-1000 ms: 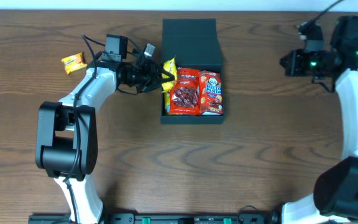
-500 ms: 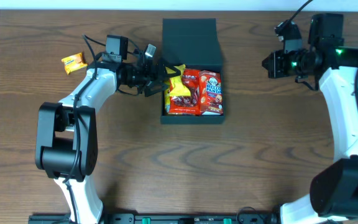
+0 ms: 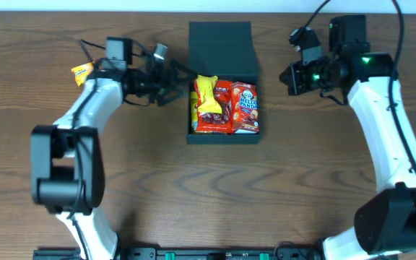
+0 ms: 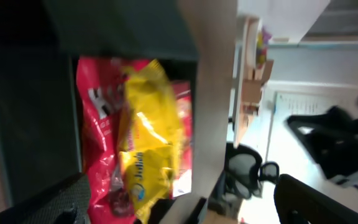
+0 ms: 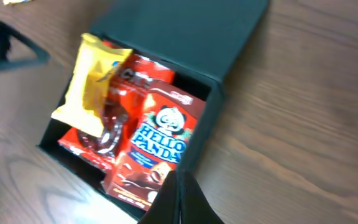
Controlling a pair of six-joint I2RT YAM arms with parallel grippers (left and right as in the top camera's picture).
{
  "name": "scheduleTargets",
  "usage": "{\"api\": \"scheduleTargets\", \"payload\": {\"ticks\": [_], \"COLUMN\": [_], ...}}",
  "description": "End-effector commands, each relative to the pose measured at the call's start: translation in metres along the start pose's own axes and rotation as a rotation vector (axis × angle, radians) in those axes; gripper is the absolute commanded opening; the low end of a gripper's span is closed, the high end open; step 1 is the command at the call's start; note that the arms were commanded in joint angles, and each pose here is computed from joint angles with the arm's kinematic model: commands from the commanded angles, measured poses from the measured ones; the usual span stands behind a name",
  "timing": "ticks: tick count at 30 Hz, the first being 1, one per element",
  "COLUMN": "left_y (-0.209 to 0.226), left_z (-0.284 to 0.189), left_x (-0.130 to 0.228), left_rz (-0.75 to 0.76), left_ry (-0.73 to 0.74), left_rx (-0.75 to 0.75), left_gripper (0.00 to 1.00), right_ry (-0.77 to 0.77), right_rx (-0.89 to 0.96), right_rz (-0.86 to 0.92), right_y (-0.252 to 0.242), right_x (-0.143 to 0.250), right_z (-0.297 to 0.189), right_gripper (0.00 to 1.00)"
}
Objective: Pack container
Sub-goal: 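Withdraw the left arm and reach the right gripper into the box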
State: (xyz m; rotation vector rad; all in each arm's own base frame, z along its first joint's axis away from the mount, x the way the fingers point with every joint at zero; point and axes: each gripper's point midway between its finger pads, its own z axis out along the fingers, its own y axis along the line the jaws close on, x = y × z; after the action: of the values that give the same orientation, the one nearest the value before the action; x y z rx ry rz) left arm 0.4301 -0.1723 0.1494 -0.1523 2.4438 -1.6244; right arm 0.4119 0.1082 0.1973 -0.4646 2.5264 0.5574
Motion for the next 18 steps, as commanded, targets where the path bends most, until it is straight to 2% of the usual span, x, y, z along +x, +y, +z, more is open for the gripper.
{"api": "scheduleTargets", "payload": {"ticks": [1,7,11,18], "left_y": [-0.036,-0.05,-0.035,-0.02], "left_z": [-0.042,-0.092,-0.096,-0.098], "left_x": [-0.018,-0.036,-0.039,-0.041], "left_rz": [0.138,0.22,0.212,0.206], "left_ry": [-0.115,-0.261,-0.281,-0.3], "left_rx": [0.015,-0.032,-0.093,-0.176], "left_gripper": [0.95,0.95,0.95,0.95], "right_ry": [-0.014,0.047,0.113,0.154], "right_rx": [-0.076,-0.193,-0.238,-0.277], "right_rz": [-0.049,-0.073,-0.082,-0.103], "right_y": [0.021,0.051,0.071,0.098], "right_x": [-0.009,-0.004,0.01,0.02], "right_z": [0.008,0.061,0.097,0.128], "right_gripper": [0.01,0.01,0.01,0.01]}}
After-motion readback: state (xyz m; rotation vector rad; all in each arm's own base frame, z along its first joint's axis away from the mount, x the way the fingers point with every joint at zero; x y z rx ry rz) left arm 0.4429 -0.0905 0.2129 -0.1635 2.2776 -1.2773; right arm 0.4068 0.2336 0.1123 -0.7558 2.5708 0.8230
